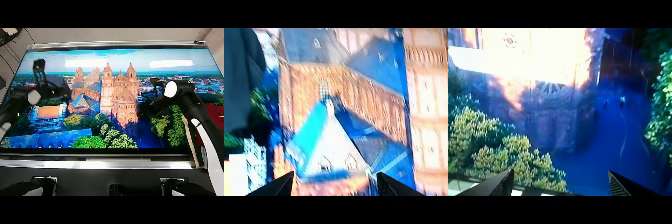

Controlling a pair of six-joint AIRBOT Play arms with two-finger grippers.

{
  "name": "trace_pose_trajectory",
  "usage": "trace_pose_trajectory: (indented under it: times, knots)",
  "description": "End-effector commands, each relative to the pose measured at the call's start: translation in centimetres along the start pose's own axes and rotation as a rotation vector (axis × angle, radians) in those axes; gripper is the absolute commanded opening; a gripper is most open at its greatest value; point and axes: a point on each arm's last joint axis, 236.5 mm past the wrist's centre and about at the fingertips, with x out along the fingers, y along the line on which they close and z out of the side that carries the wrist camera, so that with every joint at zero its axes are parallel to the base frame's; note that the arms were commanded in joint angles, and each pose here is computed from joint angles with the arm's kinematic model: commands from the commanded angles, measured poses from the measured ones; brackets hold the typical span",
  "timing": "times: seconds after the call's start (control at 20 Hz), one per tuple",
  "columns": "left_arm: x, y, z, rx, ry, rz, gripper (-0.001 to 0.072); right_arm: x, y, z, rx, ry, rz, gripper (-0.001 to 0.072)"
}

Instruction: Fold the shirts.

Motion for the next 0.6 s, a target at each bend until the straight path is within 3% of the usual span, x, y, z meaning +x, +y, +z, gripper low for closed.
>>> trace_pose_trajectory:
  times: [0.0, 0.1, 0.25, 0.3, 0.55]
  knots:
    - [3.3, 8.7, 6.3, -0.135, 0.003, 0.136, 0.0611, -0.1, 0.1, -2.4, 0.001, 0.102, 0.006, 0.0674]
    - [5.6, 14.4, 5.6, -0.319, 0.133, 0.224, 0.0629, -0.1, 0.2, -2.6, 0.002, 0.112, 0.007, 0.0674]
    - [8.2, 19.3, 1.5, -0.442, 0.301, 0.299, 0.0657, -0.1, 0.5, -2.0, 0.008, 0.084, 0.022, 0.0674]
    - [9.2, 19.8, 0.4, -0.461, 0.324, 0.296, 0.0709, -0.1, 0.7, -1.9, 0.009, 0.080, 0.029, 0.0674]
    - [14.8, 17.9, -1.1, -0.442, 0.323, 0.176, 0.0708, 0.0, 1.0, -1.3, 0.012, 0.057, 0.042, 0.0674]
